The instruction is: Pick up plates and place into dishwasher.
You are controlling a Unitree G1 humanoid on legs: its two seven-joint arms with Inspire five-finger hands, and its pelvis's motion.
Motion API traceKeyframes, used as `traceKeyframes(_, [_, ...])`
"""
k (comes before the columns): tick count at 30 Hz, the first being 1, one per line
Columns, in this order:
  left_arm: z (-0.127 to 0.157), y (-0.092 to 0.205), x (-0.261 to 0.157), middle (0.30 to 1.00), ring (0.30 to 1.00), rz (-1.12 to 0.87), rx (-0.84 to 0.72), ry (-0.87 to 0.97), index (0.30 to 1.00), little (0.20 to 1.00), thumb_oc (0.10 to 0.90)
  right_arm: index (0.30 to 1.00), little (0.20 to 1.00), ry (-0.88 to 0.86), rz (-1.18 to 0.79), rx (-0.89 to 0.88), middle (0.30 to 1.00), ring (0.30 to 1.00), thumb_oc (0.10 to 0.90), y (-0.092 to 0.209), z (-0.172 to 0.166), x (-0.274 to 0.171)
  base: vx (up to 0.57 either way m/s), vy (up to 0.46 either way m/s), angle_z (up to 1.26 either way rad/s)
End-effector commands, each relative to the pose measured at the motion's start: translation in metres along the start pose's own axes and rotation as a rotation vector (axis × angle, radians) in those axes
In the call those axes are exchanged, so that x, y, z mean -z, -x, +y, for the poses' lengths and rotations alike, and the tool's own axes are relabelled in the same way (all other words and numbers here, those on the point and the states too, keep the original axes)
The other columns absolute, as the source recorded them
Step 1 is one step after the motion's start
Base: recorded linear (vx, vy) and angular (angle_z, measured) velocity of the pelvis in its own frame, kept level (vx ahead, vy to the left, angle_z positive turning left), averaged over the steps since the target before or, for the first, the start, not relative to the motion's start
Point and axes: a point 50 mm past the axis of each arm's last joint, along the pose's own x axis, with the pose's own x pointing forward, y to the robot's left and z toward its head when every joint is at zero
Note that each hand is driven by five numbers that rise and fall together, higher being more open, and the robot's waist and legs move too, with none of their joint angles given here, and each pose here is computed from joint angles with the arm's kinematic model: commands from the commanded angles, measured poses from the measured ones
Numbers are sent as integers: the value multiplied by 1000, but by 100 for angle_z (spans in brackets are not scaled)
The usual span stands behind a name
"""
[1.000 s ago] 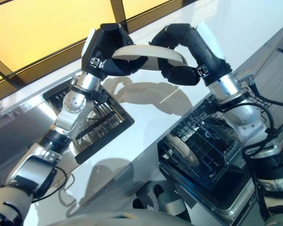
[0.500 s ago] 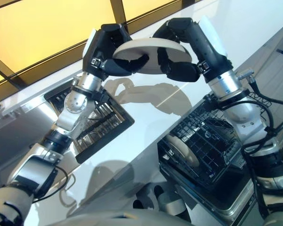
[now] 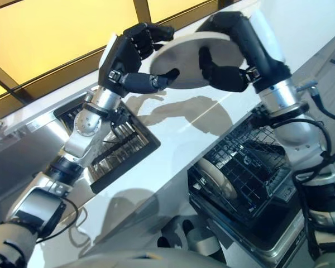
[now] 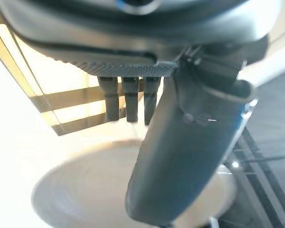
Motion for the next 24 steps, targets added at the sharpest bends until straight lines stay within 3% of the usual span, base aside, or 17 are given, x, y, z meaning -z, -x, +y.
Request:
traceKeyframes(1, [21,0,-26,900,900,-81,-75,12,900,900,800,300,200,105,-18,136,300,300,100,9,-27,-1,-6,-18,4])
traceKeyframes(7, [17,23,-30,900,900,-15,-33,-73,900,900,800,300,200,242,64,200,300,300,100,26,-40,9,-19,-18,8])
traceKeyframes(17, [51,63,-22,900,900,108,-140,-182,900,900,800,300,200,468,303,283,300,300,100,79,-67,39,-6,-8,8])
traceKeyframes(24, [65,68,-27,900,900,129,-181,-226,900,900,800,300,200,575,403,319,300,300,100,106,-89,43,0,-1,-1])
